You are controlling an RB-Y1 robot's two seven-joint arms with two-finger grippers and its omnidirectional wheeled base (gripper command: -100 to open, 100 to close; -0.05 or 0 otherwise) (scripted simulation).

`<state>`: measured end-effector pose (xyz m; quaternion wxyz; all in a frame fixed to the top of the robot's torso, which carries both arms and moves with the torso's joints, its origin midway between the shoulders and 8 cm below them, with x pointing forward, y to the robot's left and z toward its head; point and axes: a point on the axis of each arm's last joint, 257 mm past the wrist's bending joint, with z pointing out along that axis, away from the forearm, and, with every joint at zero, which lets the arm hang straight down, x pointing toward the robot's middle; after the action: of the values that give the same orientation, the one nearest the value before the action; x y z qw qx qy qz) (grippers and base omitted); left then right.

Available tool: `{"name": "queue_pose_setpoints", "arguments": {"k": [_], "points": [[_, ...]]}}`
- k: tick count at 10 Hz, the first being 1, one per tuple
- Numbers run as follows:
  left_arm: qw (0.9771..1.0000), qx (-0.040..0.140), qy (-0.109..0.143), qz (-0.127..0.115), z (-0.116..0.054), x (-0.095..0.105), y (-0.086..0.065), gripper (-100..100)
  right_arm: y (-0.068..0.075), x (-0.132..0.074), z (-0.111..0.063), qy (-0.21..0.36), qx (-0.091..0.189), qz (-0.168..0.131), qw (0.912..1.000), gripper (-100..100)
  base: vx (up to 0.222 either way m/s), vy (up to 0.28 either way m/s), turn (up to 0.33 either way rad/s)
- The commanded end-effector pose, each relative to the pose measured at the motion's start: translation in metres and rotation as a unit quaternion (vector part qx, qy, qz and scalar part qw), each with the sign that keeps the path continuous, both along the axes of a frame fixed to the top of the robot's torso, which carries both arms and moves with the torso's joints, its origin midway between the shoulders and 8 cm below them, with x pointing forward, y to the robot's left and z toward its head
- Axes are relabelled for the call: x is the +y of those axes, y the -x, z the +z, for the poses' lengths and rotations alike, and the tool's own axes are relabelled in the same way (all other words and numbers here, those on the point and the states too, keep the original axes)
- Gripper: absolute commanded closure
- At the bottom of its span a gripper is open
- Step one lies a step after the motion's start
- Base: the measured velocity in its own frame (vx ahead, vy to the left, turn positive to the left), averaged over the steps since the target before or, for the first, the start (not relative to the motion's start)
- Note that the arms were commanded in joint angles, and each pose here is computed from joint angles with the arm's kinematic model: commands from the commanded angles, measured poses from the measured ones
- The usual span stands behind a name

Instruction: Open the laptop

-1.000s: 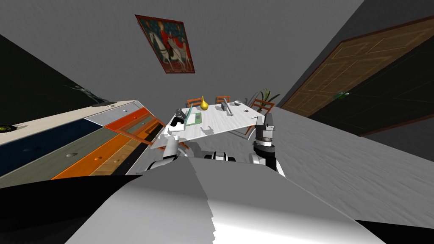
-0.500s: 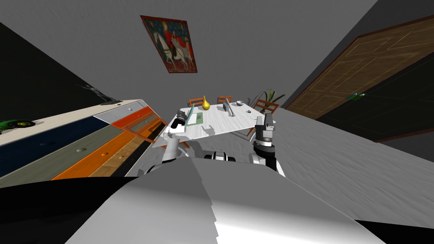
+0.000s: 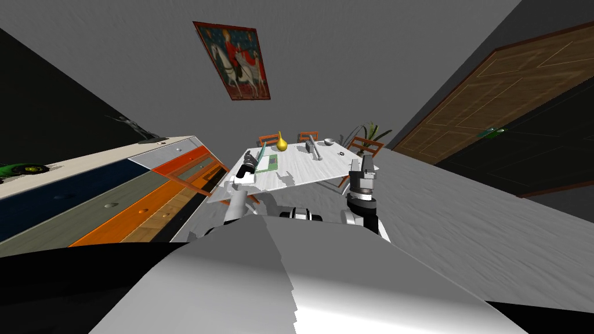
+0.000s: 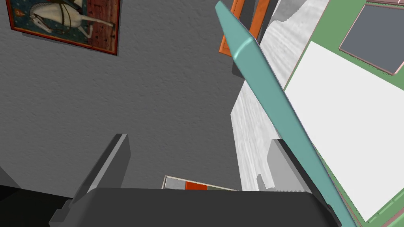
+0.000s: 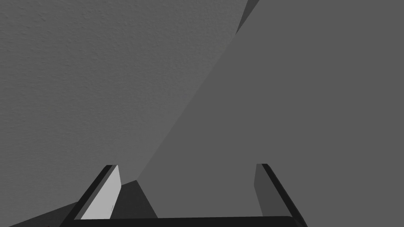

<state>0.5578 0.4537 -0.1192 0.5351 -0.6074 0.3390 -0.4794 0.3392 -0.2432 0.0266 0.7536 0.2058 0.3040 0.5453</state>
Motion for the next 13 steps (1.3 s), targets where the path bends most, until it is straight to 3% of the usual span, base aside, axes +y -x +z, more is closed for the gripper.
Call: {"name": "queue_pose_setpoints", "arguments": {"k": [1, 7, 9, 10, 11, 12, 13], "points": [[1.0, -0.001, 0.008, -0.001, -0.015, -0.002, 0.001, -100, 0.0, 0.0, 0.0, 0.0, 0.0, 0.0, 1.0, 0, 0.033, -0.009, 0.016], [0.9995, -0.001, 0.031, -0.004, -0.056, -0.01, 0.006, -100, 0.0, 0.0, 0.0, 0.0, 0.0, 0.0, 1.0, 0, 0.038, -0.011, 0.021], [0.9997, -0.006, 0.023, -0.001, -0.037, -0.003, 0.004, -100, 0.0, 0.0, 0.0, 0.0, 0.0, 0.0, 1.0, 0, 0.031, -0.002, -0.011], [0.9997, -0.006, 0.025, -0.002, -0.041, -0.006, 0.006, -100, 0.0, 0.0, 0.0, 0.0, 0.0, 0.0, 1.0, 0, 0.04, 0.009, -0.009], [0.9997, -0.005, 0.025, -0.002, -0.041, -0.005, 0.006, 100, 0.0, 0.0, 0.0, 0.0, 0.0, 0.0, 1.0, 0, 0.008, 0.002, 0.001], [0.9999, 0.006, -0.013, -0.002, -0.047, -0.003, 0.008, 100, 0.0, 0.0, 0.0, 0.0, 0.0, 0.0, 1.0, 0, 0.016, -0.057, 0.006], [0.9997, 0.009, -0.023, -0.002, -0.048, -0.002, 0.008, 100, 0.0, 0.0, 0.0, 0.0, 0.0, 0.0, 1.0, 0, 0.029, -0.091, 0.012]]}}
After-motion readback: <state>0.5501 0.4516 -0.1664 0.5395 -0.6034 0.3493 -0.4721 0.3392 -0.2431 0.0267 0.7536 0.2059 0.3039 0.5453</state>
